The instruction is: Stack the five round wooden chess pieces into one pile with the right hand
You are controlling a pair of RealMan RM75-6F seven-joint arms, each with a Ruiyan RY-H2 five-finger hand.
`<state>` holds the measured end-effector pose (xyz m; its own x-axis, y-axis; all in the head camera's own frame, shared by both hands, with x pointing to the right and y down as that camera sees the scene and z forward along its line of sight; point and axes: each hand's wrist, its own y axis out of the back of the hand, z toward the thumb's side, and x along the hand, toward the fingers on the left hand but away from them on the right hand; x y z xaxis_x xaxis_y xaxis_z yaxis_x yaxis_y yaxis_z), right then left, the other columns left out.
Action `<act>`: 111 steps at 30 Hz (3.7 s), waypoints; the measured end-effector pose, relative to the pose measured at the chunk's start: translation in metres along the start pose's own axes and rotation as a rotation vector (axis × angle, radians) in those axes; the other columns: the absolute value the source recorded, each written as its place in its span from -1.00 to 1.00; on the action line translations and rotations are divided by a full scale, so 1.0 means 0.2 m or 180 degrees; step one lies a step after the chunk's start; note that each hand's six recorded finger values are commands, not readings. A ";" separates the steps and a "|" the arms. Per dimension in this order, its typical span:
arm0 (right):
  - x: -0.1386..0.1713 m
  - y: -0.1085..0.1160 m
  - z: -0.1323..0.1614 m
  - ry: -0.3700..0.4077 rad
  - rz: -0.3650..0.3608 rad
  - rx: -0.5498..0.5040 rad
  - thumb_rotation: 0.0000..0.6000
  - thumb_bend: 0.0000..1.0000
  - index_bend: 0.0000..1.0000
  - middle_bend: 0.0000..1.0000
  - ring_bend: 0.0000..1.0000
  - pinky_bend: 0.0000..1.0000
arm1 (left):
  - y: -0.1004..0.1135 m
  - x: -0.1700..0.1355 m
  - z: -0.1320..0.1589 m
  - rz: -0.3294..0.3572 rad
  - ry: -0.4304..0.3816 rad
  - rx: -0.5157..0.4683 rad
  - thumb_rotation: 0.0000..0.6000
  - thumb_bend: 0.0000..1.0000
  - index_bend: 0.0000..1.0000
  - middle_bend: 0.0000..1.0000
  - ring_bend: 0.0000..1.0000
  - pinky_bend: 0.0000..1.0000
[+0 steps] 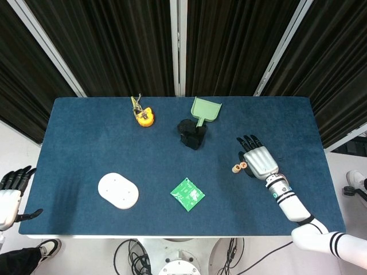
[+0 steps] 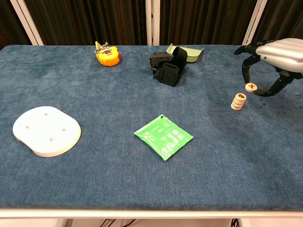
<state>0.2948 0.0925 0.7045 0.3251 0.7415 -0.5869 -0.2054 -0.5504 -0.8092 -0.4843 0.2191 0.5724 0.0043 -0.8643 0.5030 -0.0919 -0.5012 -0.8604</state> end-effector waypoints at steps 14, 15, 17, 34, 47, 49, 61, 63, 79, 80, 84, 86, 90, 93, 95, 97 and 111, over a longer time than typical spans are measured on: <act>-0.03 -0.05 0.05 0.0010 0.0086 0.0029 1.00 -0.49 0.08 -0.87 -1.00 -1.00 | 0.00 0.00 0.00 -0.0013 0.0001 -0.0006 1.00 -0.86 -1.00 -1.00 -1.00 -1.00; -0.03 -0.05 0.05 0.0013 0.0085 0.0022 1.00 -0.49 0.08 -0.87 -1.00 -1.00 | 0.00 0.00 0.00 -0.0012 0.0001 -0.0006 1.00 -0.86 -1.00 -1.00 -1.00 -1.00; -0.04 -0.05 0.06 0.0021 0.0080 0.0017 1.00 -0.49 0.08 -0.87 -1.00 -1.00 | 0.00 0.00 0.00 -0.0012 0.0003 -0.0006 1.00 -0.86 -1.00 -1.00 -1.00 -1.00; -0.05 -0.06 0.07 0.0027 0.0057 0.0008 1.00 -0.49 0.06 -0.87 -1.00 -1.00 | 0.00 0.00 0.00 -0.0025 0.0003 -0.0013 1.00 -0.86 -1.00 -1.00 -1.00 -1.00; -0.05 -0.06 0.07 0.0019 0.0077 0.0002 1.00 -0.49 -0.08 -0.88 -1.00 -1.00 | 0.00 0.00 -0.01 -0.0027 0.0006 -0.0016 1.00 -0.86 -1.00 -1.00 -1.00 -1.00; -0.05 -0.06 0.07 0.0018 0.0070 -0.0008 1.00 -0.49 -0.13 -0.89 -1.00 -1.00 | 0.00 0.00 -0.01 -0.0031 0.0008 -0.0013 1.00 -0.86 -1.00 -1.00 -1.00 -1.00; -0.01 -0.02 0.04 0.0015 0.0017 -0.0015 1.00 -0.49 -0.23 -0.90 -1.00 -1.00 | 0.00 0.00 0.00 -0.0022 -0.0002 -0.0009 1.00 -0.86 -1.00 -1.00 -1.00 -1.00; 0.00 -0.02 0.03 0.0009 0.0010 -0.0015 1.00 -0.49 -0.25 -0.91 -1.00 -1.00 | 0.00 0.00 0.00 -0.0021 -0.0003 -0.0008 1.00 -0.86 -1.00 -1.00 -1.00 -1.00; 0.01 -0.09 0.05 0.0151 0.0389 -0.0045 1.00 0.46 -0.68 -1.00 -1.00 -1.00 | 0.00 0.00 0.00 -0.0028 -0.0002 0.0003 1.00 -0.86 -1.00 -1.00 -1.00 -1.00; 0.01 -0.10 0.05 0.0149 0.0392 -0.0038 1.00 0.48 -0.65 -1.00 -1.00 -1.00 | 0.00 0.00 0.00 -0.0030 -0.0001 0.0002 1.00 -0.86 -1.00 -1.00 -1.00 -1.00; 0.01 -0.10 0.05 0.0142 0.0398 -0.0044 1.00 0.62 -0.51 -1.00 -1.00 -1.00 | 0.00 0.00 0.00 -0.0028 -0.0001 -0.0002 1.00 -0.86 -1.00 -1.00 -1.00 -1.00; 0.01 -0.10 0.05 0.0147 0.0396 -0.0053 1.00 0.68 -0.48 -1.00 -1.00 -1.00 | 0.00 0.00 0.00 -0.0026 -0.0007 -0.0003 1.00 -0.86 -1.00 -1.00 -1.00 -1.00; 0.01 -0.10 0.05 0.0156 0.0380 -0.0061 1.00 0.76 -0.45 -1.00 -1.00 -1.00 | 0.00 0.00 0.00 -0.0023 -0.0010 -0.0001 1.00 -0.86 -1.00 -1.00 -1.00 -1.00; 0.01 -0.10 0.05 0.0150 0.0368 -0.0059 1.00 0.78 -0.43 -1.00 -1.00 -1.00 | 0.00 0.00 0.00 -0.0026 -0.0010 0.0001 1.00 -0.86 -1.00 -1.00 -1.00 -1.00; 0.02 -0.10 0.05 0.0141 0.0355 -0.0060 1.00 0.80 -0.41 -1.00 -1.00 -1.00 | -0.01 0.00 0.00 -0.0031 -0.0011 0.0004 1.00 -0.86 -1.00 -1.00 -1.00 -1.00; 0.02 -0.10 0.04 0.0129 0.0346 -0.0072 1.00 0.81 -0.40 -1.00 -1.00 -1.00 | -0.01 0.00 0.00 -0.0037 -0.0012 0.0007 1.00 -0.86 -1.00 -1.00 -1.00 -1.00; 0.02 -0.10 0.03 0.0107 0.0296 -0.0103 1.00 0.83 -0.32 -0.99 -1.00 -1.00 | -0.02 0.01 0.00 -0.0066 0.0003 0.0021 1.00 -0.86 -1.00 -1.00 -1.00 -1.00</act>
<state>0.2949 0.1098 0.7183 0.3368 0.6738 -0.6577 -0.2064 -0.6287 -0.7498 -0.4839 0.2191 0.5764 0.0051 -0.8537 0.5207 -0.0851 -0.5192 -0.8504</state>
